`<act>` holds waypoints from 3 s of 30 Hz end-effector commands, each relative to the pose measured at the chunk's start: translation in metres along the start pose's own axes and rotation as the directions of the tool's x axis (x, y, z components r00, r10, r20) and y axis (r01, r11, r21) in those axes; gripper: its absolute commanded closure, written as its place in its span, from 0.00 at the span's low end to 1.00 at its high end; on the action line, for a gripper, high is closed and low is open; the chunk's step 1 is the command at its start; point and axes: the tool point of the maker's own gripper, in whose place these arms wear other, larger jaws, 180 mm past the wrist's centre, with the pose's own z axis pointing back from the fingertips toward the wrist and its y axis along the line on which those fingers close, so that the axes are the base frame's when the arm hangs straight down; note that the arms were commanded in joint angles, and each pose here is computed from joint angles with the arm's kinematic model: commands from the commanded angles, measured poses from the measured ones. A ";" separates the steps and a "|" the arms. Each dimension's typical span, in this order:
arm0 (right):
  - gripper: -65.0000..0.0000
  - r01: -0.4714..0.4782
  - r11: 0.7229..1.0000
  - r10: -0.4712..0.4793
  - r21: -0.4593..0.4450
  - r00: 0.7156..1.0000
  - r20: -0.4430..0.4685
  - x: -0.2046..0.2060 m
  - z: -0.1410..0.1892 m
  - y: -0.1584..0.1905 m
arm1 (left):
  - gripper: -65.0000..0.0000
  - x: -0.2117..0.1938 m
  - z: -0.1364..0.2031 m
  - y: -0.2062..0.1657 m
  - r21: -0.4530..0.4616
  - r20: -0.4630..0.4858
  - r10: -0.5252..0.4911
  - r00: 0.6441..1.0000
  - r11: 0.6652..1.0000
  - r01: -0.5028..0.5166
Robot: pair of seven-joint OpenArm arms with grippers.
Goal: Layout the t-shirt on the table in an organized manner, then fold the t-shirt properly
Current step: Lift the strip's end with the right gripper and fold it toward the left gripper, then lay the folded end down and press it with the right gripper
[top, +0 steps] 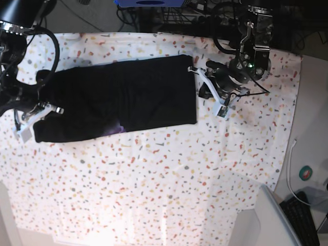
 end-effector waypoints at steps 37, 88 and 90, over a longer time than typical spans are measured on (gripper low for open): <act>1.00 -0.087 0.995 0.086 0.051 0.996 0.021 -0.019 0.015 0.057 | 1.00 0.044 -0.062 -0.016 -0.022 -0.015 0.082 0.996 0.996 -0.083; 1.00 -0.098 0.973 0.140 0.210 0.971 -0.195 -0.077 -0.101 0.182 | 1.00 0.043 -0.063 -0.015 -0.020 0.026 0.089 0.996 0.996 -0.088; 1.00 -0.063 0.981 0.100 0.182 0.974 -0.203 -0.076 -0.102 0.180 | 1.00 0.041 -0.061 -0.016 -0.020 0.029 0.090 0.996 0.996 -0.089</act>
